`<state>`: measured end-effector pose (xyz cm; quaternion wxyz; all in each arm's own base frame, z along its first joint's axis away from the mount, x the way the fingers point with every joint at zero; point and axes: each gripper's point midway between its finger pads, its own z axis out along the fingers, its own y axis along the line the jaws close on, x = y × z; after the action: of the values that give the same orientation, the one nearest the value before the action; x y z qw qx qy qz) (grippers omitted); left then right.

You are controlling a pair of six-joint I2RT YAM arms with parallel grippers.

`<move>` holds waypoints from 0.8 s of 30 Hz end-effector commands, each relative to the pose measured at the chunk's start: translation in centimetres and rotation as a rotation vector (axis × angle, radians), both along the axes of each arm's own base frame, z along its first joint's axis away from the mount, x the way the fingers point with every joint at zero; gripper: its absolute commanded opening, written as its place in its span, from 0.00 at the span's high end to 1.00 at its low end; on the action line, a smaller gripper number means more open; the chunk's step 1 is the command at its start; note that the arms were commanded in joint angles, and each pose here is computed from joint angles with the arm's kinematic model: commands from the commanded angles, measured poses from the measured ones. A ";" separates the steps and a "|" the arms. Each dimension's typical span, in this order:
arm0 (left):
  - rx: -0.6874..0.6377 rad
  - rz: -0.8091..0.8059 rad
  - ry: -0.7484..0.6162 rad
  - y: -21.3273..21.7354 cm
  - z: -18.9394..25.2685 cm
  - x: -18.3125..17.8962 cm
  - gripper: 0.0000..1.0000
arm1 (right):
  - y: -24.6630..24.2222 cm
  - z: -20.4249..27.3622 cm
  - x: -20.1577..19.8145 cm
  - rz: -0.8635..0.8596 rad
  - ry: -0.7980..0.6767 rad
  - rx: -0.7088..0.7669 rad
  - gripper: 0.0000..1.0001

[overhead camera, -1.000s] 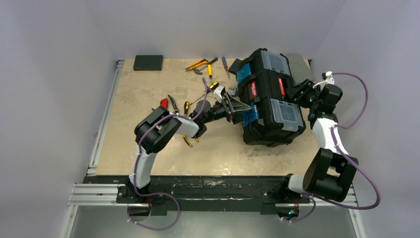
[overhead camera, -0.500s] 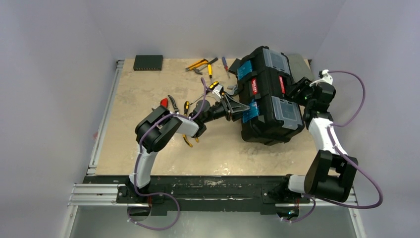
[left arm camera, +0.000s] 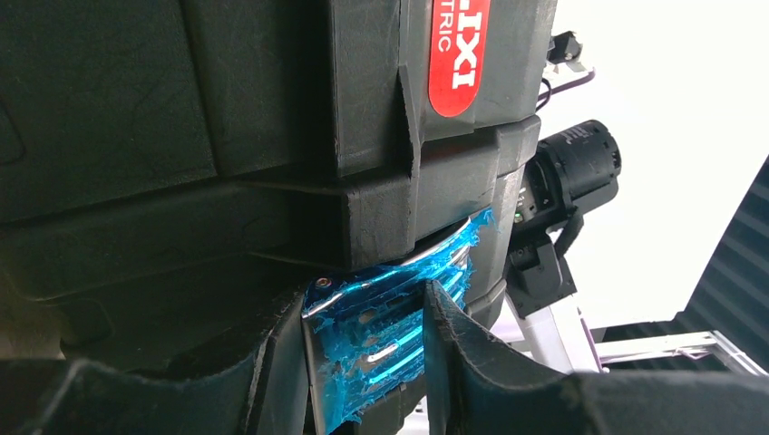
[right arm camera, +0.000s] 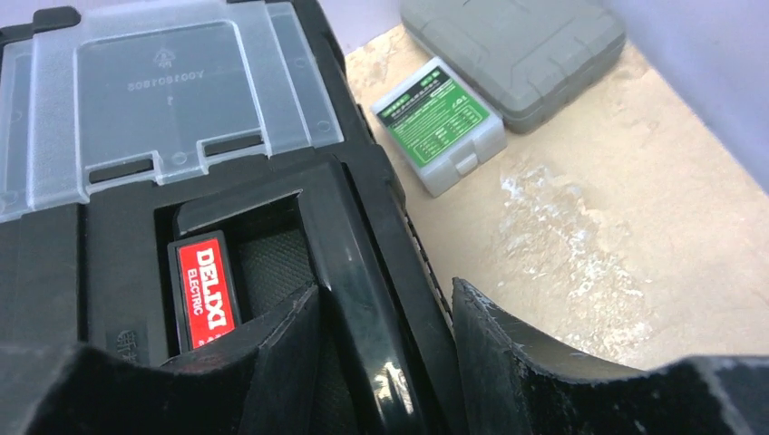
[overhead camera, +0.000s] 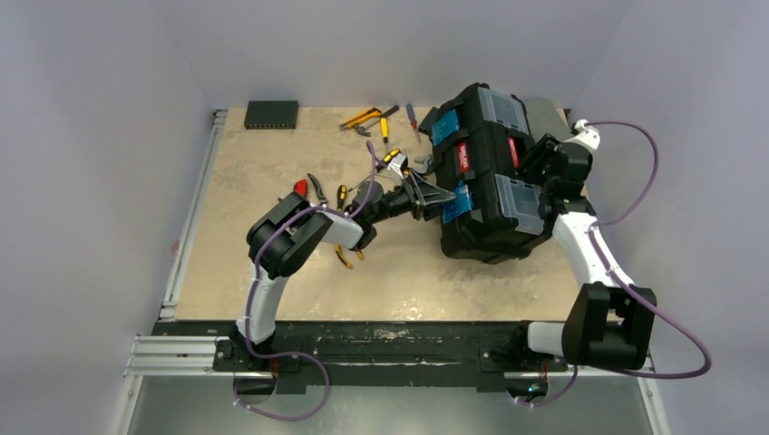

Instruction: Pack the tool kit

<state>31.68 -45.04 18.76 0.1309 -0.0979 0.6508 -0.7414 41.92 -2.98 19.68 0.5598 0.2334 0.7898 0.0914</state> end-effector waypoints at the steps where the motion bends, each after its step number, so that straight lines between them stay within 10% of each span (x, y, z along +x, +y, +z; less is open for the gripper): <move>1: -0.075 -0.065 -0.146 -2.5 4.5 -3.0 0.79 | 11.7 -11.7 -8.3 0.335 0.507 0.088 0.79; 24: -0.050 -0.032 -0.142 -0.7 4.8 -2.5 0.83 | 13.4 -17.1 -10.5 0.289 0.707 -0.312 0.79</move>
<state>33.88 -42.65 18.28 0.1512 -0.1175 0.6532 -0.7326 42.64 -0.64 20.67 0.5688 0.2113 0.7880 -0.1048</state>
